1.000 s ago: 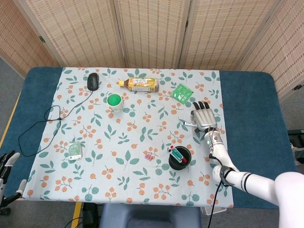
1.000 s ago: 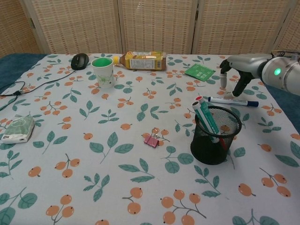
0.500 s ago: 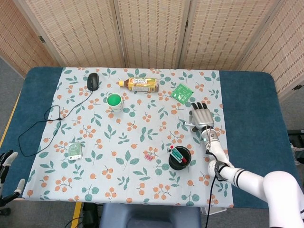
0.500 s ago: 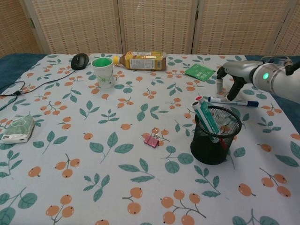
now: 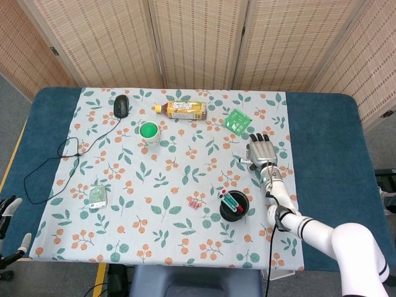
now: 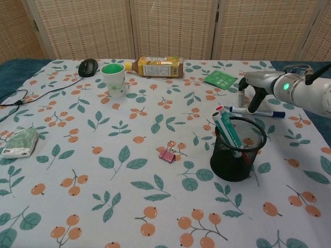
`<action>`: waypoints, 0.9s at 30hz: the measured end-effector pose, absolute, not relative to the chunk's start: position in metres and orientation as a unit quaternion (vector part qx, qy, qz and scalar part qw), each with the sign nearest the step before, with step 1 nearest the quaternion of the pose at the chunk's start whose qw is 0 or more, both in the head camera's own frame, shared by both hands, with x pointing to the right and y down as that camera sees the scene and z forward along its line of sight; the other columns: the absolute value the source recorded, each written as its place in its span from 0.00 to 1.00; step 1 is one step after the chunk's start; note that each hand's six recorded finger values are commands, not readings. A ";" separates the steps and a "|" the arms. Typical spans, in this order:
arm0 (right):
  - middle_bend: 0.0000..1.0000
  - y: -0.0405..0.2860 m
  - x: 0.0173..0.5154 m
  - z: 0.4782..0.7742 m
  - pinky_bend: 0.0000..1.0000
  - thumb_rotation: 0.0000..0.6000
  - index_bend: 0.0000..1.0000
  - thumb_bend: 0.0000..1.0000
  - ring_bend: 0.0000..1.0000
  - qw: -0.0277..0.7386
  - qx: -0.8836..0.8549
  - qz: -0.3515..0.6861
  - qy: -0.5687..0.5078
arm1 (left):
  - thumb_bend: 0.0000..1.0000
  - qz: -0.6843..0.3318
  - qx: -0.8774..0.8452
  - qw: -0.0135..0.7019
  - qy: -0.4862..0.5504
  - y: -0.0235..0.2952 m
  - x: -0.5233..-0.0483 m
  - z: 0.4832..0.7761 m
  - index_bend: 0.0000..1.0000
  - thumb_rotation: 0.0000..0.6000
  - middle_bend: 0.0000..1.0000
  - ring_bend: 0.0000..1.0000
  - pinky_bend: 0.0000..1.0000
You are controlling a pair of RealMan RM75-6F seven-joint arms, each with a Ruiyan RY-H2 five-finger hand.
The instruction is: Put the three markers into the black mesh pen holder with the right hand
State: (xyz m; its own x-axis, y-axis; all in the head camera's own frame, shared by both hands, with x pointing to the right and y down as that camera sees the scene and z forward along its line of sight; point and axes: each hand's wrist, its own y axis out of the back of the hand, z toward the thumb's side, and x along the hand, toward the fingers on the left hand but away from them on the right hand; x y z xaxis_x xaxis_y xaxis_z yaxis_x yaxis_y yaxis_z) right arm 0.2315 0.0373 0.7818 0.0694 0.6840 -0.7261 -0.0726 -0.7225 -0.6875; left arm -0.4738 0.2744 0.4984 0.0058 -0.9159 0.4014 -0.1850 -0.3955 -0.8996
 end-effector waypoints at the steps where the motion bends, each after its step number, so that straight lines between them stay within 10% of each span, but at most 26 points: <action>1: 0.07 0.037 0.231 0.783 0.00 1.00 0.52 0.30 0.00 0.293 -0.669 0.644 -0.228 | 0.45 -0.552 -0.627 0.331 0.439 0.274 -0.474 0.498 0.00 1.00 0.07 0.05 0.22; 15: 0.12 0.034 0.229 0.783 0.00 1.00 0.62 0.32 0.00 0.290 -0.674 0.639 -0.232 | 0.45 -0.550 -0.625 0.334 0.441 0.274 -0.476 0.497 0.00 1.00 0.07 0.05 0.22; 27: 0.13 0.034 0.214 0.688 0.00 1.00 0.62 0.30 0.00 0.277 -0.734 0.536 -0.311 | 0.45 -0.559 -0.622 0.336 0.433 0.275 -0.471 0.503 0.00 1.00 0.07 0.05 0.22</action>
